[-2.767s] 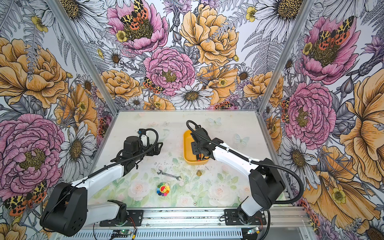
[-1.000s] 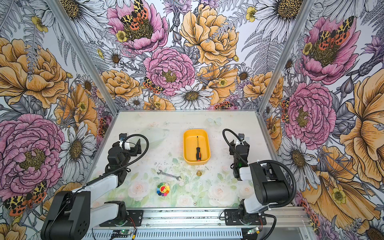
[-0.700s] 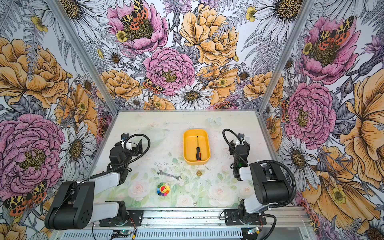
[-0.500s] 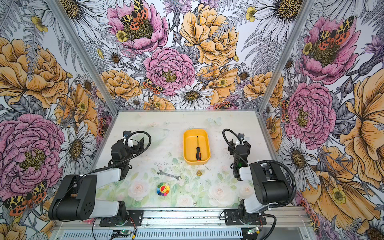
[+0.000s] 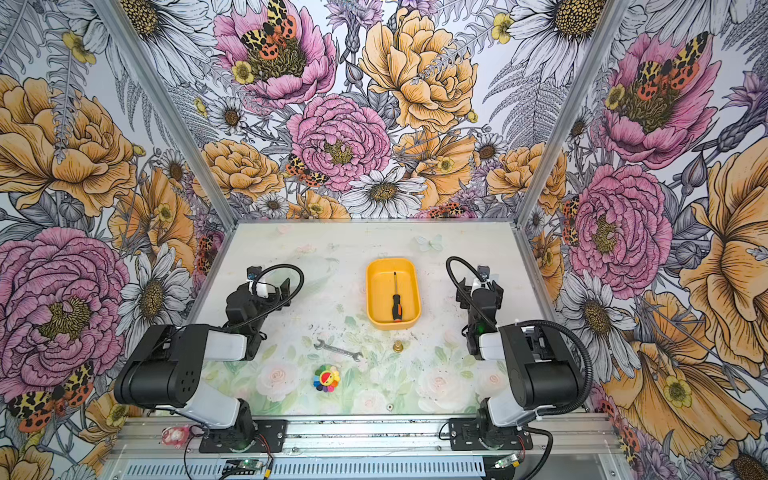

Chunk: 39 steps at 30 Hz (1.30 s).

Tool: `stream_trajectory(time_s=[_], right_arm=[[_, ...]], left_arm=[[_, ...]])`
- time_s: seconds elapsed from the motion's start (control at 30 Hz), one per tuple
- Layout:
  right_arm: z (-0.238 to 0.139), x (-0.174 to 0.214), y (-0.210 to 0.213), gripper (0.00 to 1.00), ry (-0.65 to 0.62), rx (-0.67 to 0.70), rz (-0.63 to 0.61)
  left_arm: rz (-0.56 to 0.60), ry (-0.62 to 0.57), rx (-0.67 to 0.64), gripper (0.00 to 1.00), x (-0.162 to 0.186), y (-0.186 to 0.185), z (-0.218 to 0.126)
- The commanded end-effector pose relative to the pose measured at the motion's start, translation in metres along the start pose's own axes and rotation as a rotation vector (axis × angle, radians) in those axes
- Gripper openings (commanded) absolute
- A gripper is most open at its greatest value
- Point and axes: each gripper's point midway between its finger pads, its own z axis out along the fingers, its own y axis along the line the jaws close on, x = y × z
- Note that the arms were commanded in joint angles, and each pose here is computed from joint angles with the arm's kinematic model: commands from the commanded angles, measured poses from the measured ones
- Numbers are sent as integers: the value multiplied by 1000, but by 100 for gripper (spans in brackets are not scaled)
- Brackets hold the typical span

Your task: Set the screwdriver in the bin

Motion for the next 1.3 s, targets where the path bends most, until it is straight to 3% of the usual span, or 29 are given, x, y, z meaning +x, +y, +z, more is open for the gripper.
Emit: stream_trajectory(time_s=[0.0,0.23,0.33,1.27], right_arm=[[5,-10,2,87,-19,-22,20],[6,-10,2,89,-16,-29,21],[6,-11,2,100,-19,-29,22],[5,-10,2,99,-19,-28,22]], left_arm=[[-36,-43,-48,99,-15,12,4],[-65,-41,-52,99,-16,18,5],[-64,-44,-52,99,-16,18,5],[-59,-44,-59,99,-16,17,5]])
